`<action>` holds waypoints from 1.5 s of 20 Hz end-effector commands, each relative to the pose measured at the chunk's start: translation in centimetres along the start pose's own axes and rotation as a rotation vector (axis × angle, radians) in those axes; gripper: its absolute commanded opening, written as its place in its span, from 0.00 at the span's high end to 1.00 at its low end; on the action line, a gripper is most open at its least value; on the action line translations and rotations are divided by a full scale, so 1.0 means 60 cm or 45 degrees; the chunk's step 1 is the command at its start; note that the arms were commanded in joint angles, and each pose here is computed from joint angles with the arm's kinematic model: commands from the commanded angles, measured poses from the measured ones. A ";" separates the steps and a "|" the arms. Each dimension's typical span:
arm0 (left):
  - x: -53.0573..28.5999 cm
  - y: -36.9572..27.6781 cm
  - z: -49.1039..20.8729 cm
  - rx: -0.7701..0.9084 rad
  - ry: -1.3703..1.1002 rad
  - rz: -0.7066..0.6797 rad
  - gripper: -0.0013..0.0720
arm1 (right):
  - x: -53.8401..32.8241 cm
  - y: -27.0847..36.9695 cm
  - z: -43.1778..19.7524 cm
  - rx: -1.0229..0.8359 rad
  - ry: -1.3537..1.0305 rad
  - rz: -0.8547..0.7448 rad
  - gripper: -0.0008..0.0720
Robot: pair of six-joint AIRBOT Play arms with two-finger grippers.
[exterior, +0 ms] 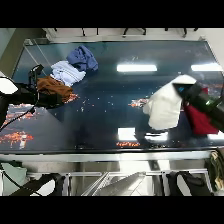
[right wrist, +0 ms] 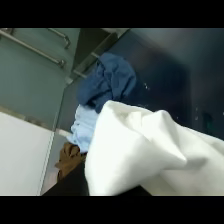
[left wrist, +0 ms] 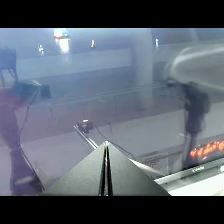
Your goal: Fold the shirts.
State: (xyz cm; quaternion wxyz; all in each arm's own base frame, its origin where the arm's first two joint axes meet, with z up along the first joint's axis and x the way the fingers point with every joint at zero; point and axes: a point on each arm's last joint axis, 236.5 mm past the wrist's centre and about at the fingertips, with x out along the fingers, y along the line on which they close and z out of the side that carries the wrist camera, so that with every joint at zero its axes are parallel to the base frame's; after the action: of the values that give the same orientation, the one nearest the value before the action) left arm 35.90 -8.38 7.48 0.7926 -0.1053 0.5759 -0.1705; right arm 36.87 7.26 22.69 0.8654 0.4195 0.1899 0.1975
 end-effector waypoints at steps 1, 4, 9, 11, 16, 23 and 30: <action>0.000 0.001 -0.001 0.002 0.003 0.003 0.97 | 0.016 -0.011 0.112 -0.105 -0.110 -0.042 0.96; 0.000 0.001 -0.004 0.003 0.013 0.004 0.97 | 0.044 -0.028 0.198 -0.162 -0.107 -0.040 0.96; -0.001 0.003 -0.006 0.004 0.021 0.010 0.97 | 0.084 -0.076 0.348 -0.224 -0.185 -0.046 0.96; -0.001 0.003 -0.007 0.003 0.023 0.009 0.97 | 0.089 -0.106 0.397 -0.235 -0.226 -0.061 0.96; -0.002 -0.001 -0.030 0.002 0.098 -0.005 0.97 | 0.078 -0.186 0.472 -0.219 -0.301 -0.114 0.96; -0.001 -0.002 -0.027 -0.054 0.089 -0.002 0.97 | 0.057 -0.245 0.494 -0.235 -0.295 -0.186 0.96; -0.001 0.000 -0.025 -0.052 0.082 0.002 0.97 | 0.034 -0.286 0.467 -0.155 -0.185 -0.226 0.96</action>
State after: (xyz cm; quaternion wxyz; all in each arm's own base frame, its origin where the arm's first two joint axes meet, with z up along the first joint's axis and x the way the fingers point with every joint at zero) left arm 34.35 -8.36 7.04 0.7701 -0.1157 0.6059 -0.1626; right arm 56.30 -19.63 25.91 0.9217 0.3545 0.1260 0.0948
